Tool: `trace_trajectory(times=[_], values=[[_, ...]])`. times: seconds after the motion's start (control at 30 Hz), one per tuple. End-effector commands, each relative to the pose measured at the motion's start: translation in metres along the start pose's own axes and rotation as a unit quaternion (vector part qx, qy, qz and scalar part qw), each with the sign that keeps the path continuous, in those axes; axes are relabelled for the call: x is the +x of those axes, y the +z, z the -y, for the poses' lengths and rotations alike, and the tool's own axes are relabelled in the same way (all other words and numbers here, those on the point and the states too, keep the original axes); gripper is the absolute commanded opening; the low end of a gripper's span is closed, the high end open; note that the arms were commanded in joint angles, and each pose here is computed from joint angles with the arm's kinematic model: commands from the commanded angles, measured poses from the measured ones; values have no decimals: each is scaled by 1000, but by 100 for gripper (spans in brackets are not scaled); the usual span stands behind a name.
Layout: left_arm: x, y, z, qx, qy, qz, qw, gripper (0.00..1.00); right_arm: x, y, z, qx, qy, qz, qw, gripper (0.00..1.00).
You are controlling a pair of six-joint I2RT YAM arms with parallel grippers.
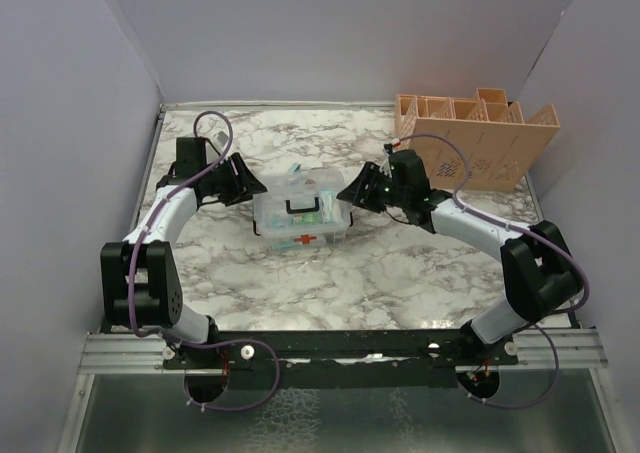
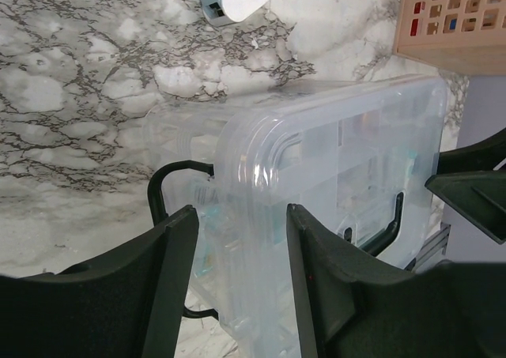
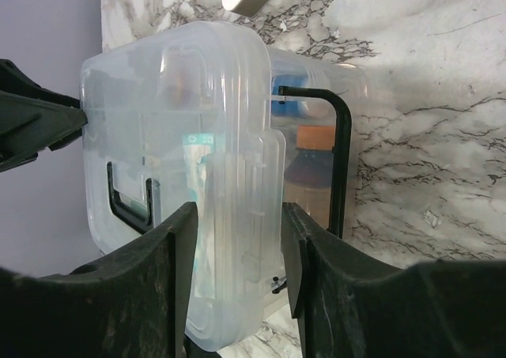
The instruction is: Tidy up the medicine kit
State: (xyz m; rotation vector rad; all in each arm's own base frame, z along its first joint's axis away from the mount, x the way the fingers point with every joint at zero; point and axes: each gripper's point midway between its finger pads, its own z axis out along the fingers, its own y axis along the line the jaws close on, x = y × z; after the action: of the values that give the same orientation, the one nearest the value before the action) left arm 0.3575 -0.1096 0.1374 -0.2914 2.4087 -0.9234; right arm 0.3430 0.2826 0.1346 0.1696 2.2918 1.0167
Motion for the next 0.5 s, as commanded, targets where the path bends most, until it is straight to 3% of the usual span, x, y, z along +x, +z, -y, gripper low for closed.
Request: trace_trajectory(times=[0.0, 0.23, 0.47], values=[[12, 8, -4, 1, 5, -24, 1000, 49, 30, 2, 21, 10, 10, -36, 999, 42], [27, 16, 0, 13, 9, -41, 999, 44, 55, -10, 30, -9, 14, -57, 998, 30], [38, 21, -3, 8, 6, -53, 999, 43, 66, -19, 35, -19, 32, -51, 998, 29]])
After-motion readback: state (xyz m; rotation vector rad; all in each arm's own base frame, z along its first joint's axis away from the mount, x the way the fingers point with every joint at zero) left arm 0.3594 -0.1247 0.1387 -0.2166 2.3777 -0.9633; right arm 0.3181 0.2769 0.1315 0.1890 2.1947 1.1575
